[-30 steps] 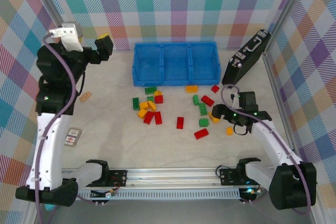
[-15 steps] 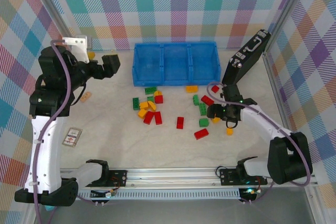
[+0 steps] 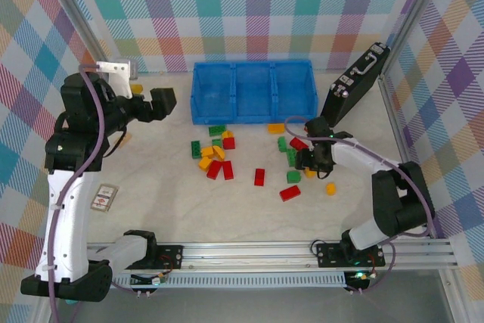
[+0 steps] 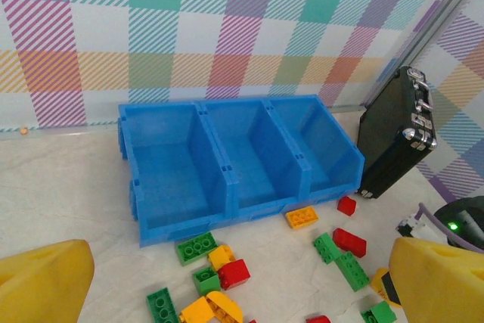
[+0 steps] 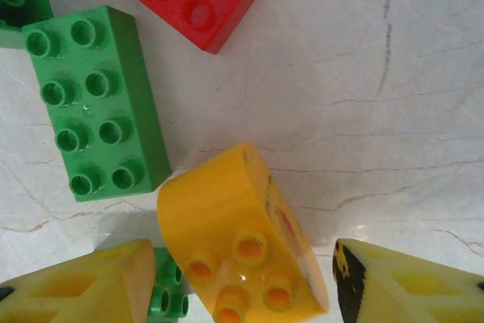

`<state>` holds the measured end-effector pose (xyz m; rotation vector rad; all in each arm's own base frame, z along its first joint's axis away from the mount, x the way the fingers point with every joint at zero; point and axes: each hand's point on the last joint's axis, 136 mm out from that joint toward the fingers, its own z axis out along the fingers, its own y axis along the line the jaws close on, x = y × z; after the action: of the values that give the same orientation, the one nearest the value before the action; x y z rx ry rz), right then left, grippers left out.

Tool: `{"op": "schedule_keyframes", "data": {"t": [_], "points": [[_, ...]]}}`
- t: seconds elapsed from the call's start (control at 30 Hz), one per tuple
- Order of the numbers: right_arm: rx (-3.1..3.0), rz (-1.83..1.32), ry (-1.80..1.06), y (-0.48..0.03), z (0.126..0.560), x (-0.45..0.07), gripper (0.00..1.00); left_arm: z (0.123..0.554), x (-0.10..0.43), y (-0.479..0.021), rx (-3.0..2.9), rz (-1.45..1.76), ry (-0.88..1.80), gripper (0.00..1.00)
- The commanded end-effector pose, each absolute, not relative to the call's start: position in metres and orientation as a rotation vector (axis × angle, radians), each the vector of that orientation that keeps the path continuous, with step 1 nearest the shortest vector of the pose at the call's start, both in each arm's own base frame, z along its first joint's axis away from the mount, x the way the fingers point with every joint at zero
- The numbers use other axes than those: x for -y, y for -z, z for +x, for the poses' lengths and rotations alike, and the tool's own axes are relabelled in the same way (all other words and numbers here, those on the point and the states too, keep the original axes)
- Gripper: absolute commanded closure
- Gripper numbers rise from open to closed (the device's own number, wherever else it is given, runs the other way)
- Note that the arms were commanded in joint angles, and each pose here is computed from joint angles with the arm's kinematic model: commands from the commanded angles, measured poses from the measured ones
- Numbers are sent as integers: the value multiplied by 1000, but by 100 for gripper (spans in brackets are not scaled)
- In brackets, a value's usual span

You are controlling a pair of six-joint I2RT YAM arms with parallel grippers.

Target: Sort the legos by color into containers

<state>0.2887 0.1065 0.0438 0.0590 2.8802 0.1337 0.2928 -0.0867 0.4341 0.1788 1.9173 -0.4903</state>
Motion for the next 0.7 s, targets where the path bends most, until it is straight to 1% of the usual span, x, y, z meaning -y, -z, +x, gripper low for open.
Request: {"op": "schedule_keyframes", "data": {"t": [0.0, 0.1, 0.53, 0.67], "points": [[-2898, 46, -43, -44, 290, -108, 41, 285, 83, -436, -1906, 191, 453, 0], [-2913, 52, -14, -40, 289, -109, 48, 285, 83, -436, -1908, 192, 453, 0], [-2943, 54, 77, -41, 286, -104, 66, 287, 81, -434, -1906, 189, 434, 0], [-2919, 15, 26, -65, 292, -111, 68, 288, 80, -432, -1911, 189, 425, 0]]}}
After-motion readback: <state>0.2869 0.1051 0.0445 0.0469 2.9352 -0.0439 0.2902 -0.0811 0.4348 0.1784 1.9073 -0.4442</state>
